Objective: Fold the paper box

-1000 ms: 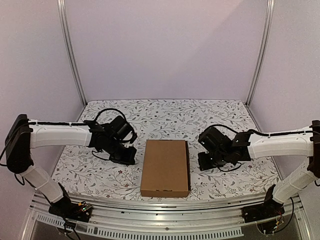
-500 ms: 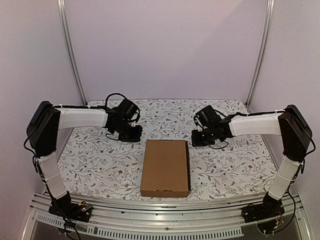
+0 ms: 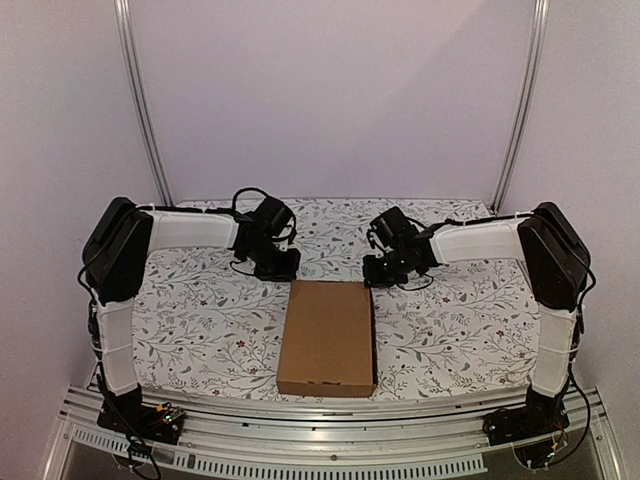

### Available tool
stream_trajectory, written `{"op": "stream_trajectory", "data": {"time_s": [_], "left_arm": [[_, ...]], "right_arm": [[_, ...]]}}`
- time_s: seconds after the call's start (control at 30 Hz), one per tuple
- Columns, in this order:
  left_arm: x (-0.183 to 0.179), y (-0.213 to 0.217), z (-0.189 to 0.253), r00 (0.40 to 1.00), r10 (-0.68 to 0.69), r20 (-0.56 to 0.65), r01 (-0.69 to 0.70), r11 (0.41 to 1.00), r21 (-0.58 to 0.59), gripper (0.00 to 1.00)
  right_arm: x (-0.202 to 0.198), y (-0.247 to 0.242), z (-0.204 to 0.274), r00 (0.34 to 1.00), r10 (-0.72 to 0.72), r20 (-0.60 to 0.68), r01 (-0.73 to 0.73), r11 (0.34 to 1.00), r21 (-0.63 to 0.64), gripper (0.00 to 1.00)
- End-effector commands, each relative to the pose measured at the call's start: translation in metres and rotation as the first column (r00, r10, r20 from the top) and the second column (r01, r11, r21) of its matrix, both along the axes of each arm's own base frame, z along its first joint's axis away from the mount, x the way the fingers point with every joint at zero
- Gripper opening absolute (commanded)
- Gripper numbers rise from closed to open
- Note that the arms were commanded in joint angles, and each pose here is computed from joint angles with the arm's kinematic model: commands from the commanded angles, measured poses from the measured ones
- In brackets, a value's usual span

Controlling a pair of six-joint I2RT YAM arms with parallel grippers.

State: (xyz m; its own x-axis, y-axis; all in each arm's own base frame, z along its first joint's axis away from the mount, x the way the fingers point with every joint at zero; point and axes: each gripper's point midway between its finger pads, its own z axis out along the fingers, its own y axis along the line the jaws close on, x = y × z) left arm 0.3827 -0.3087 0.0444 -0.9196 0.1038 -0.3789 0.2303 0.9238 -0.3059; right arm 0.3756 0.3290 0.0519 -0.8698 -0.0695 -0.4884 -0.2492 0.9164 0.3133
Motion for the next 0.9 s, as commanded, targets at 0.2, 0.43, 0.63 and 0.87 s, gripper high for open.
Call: {"op": "stream_trajectory", "data": {"time_s": [0.2,0.43,0.63,0.87], "left_arm": [[-0.01,-0.037,0.014,0.998,-0.068,0.015,0.069,0.994,-0.089,0.0],[0.001,0.014,0.022,0.998,0.039,0.053,-0.038,0.999,-0.019,0.0],[-0.023,0.052,0.029,0.995,0.068,0.071,-0.072,0.996,0.059,0.0],[-0.091,0.055,0.025,0.998,0.0,-0.061,-0.002,0.999,-0.032,0.0]], "right_arm": [[-0.014,0.021,0.0,1.0,0.021,-0.019,-0.019,0.998,0.064,0.0],[-0.021,-0.025,0.002,0.999,-0.037,-0.008,0.037,0.999,0.0,0.0],[-0.053,-0.063,0.006,0.998,-0.056,-0.001,0.056,0.997,-0.051,0.0],[-0.128,-0.066,0.009,0.999,0.029,-0.042,-0.029,1.0,0.006,0.0]]}}
